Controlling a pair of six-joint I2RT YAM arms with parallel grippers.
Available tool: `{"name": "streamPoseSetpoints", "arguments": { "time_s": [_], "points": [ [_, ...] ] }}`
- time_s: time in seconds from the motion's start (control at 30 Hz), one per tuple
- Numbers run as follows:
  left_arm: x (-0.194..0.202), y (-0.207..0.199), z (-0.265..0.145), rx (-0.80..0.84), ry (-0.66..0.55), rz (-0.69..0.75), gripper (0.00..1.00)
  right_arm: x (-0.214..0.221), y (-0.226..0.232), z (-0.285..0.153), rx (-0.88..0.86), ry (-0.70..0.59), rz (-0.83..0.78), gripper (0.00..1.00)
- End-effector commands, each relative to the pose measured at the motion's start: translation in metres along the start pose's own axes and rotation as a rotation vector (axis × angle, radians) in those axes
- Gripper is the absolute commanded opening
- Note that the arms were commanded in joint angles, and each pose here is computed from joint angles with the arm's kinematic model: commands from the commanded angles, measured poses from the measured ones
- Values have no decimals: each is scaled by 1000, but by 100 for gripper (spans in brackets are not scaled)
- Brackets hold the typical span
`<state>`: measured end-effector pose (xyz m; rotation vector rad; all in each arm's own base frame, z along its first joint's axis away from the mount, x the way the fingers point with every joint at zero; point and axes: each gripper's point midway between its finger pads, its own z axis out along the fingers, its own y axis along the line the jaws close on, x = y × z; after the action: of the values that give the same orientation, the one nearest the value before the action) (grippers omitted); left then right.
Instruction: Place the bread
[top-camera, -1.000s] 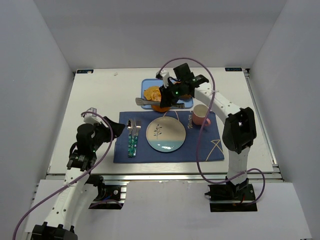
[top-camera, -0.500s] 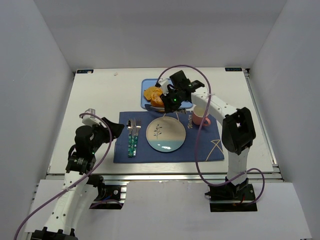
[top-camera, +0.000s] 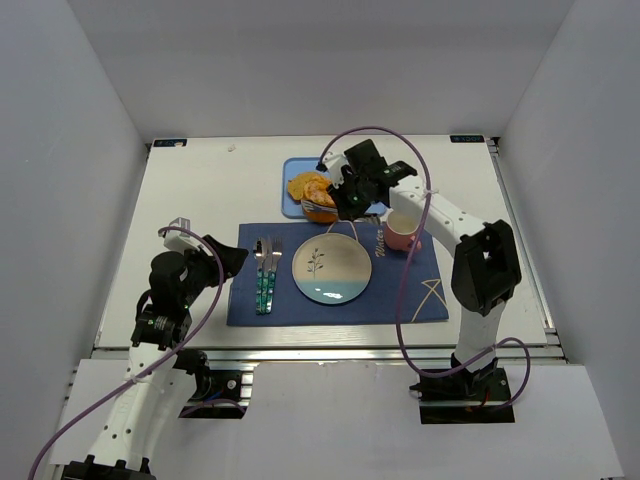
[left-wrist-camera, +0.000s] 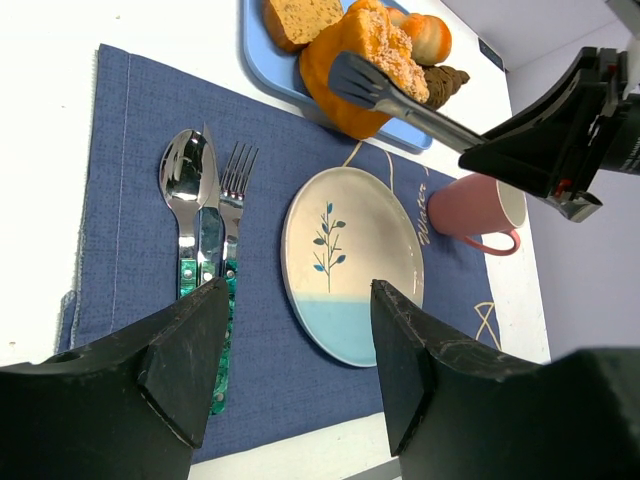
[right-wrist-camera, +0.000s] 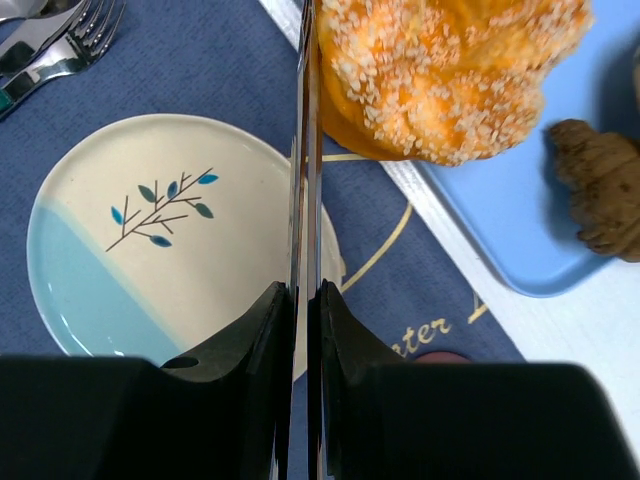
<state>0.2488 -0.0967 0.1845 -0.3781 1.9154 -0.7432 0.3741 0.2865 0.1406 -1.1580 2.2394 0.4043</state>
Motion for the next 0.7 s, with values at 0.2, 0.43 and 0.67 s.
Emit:
{"name": "streamPoseSetpoints", "arguments": {
  "time_s": [0.2, 0.43, 0.67],
  "points": [
    [-9, -3, -1, 2, -23, 14, 69, -13, -37, -32, 135, -79, -10, 15],
    [-9, -4, 1, 7, -21, 15, 68, -2, -67, -43, 200, -80, 31, 14],
    [-9, -5, 2, 11, -17, 15, 68, -7, -59, -47, 127, -109, 19, 14]
  ]
}}
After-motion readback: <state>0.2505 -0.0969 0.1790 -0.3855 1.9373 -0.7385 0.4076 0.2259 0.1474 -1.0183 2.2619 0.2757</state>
